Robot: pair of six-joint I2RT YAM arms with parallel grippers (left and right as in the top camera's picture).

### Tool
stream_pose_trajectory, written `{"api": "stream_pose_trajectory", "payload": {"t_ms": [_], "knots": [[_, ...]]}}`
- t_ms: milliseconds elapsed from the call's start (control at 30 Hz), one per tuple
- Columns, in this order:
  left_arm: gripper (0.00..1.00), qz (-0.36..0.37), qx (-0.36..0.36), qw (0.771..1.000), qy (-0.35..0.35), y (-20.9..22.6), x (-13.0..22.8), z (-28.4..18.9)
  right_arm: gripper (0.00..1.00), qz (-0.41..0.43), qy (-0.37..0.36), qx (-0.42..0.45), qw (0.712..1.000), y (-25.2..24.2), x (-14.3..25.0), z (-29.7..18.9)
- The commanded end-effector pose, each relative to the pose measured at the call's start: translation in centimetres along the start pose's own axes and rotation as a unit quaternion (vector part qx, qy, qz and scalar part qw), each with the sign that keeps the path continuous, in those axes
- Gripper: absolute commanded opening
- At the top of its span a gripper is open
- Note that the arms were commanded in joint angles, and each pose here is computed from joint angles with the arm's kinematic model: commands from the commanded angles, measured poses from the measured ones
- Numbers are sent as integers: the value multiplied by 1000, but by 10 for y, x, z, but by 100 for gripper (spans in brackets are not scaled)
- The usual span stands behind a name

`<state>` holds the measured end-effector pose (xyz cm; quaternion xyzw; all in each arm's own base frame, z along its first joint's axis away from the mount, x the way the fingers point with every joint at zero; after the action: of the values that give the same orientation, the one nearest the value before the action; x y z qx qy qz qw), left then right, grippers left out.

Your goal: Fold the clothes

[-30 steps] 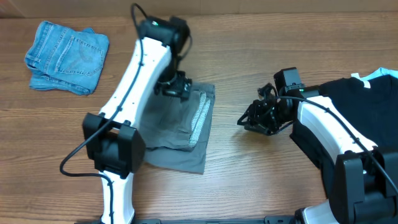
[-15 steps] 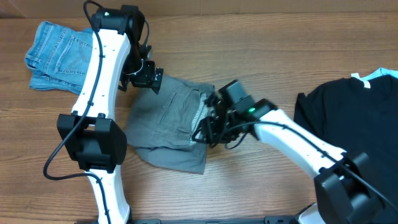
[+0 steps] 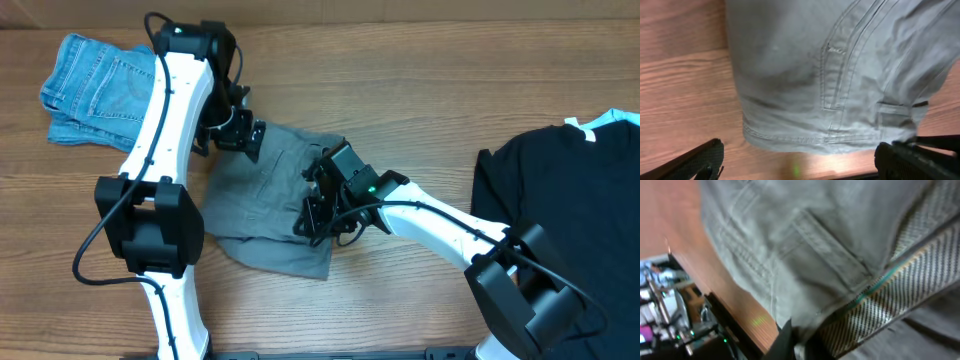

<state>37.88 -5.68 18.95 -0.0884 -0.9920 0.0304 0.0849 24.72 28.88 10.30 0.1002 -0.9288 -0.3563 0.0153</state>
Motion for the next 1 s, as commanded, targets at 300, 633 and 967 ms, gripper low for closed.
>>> {"api": "stream_pose_trajectory", "payload": {"t_ms": [300,633,967], "knots": [[94,14,47,998,47,-8,13,48,4,79,41,116,989,-23,30,-22],[66,18,75,997,12,-10,3,120,5,210,76,280,934,-67,62,-33],[75,15,74,997,26,-8,13,141,11,244,29,473,846,-109,72,-83]]}}
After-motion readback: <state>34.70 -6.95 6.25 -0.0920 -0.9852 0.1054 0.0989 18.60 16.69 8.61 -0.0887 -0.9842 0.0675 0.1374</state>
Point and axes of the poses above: each gripper's point midway between its finger pads, its own z axis out along the fingers, its own y axis along the line the jaws close on, x = y × z, the point moved 6 cm from there along -z, back along the fingers, and after that the axes turned 1 degree about z, right-handed, at the moved point
